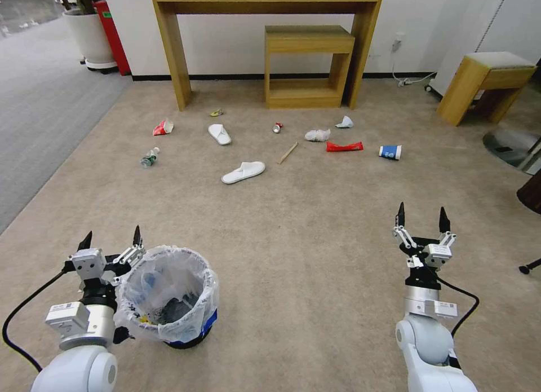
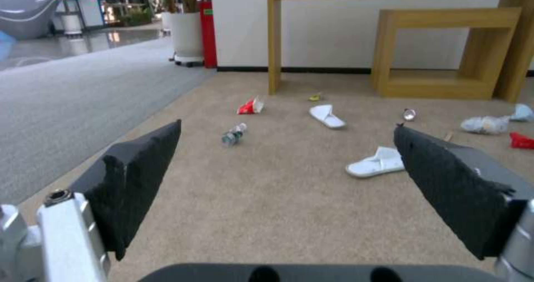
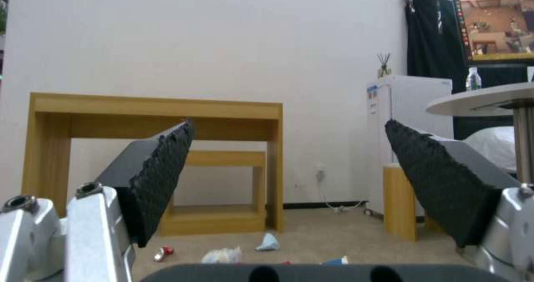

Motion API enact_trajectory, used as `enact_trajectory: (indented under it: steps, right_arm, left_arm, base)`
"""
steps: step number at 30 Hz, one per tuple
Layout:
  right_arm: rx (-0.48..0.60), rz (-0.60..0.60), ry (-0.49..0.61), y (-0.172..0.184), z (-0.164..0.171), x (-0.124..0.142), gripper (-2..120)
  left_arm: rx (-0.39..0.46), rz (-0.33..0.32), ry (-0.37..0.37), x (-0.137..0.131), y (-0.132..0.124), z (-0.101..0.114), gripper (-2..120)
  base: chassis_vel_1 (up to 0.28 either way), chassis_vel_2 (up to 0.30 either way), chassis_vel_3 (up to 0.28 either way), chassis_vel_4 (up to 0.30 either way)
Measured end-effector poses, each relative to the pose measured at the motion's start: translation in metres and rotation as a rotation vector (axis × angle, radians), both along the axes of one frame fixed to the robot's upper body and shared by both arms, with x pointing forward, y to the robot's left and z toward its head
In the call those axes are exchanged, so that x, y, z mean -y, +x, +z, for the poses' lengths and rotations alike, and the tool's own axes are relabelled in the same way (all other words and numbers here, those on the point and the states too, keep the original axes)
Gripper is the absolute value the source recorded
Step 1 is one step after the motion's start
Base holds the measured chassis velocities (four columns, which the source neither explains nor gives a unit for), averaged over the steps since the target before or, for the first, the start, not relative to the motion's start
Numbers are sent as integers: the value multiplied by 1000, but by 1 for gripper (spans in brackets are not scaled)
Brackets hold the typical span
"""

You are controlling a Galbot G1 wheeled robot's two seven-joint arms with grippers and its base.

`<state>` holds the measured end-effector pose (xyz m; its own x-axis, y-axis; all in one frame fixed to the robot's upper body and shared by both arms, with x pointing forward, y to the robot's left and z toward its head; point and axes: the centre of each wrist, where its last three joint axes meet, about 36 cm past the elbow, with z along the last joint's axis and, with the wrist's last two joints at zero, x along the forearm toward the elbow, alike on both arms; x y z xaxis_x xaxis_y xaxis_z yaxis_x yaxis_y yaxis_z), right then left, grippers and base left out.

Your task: Pick up the trash bin and place the garbage on the floor into it.

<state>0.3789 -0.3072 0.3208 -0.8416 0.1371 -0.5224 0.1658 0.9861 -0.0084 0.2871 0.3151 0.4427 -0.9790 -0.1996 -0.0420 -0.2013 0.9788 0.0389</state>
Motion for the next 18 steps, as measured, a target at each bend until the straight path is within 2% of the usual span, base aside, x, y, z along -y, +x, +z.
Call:
enact_trajectory:
  steps: [8, 11, 18]
  right_arm:
    - [2, 5, 0, 2, 0, 5, 89]
    - [-3, 8, -1, 3, 3, 8, 91]
    - [-20, 4, -16, 3, 4, 13, 97]
  left_arm:
    - [-133, 32, -56, -6, -2, 0, 100]
    - [-194, 54, -101, -11, 0, 8, 99]
    - [-291, 43, -113, -18, -1, 23, 99]
  base:
    - [0, 0, 0, 0]
    - [0, 0, 0, 0]
    - [0, 0, 0, 0]
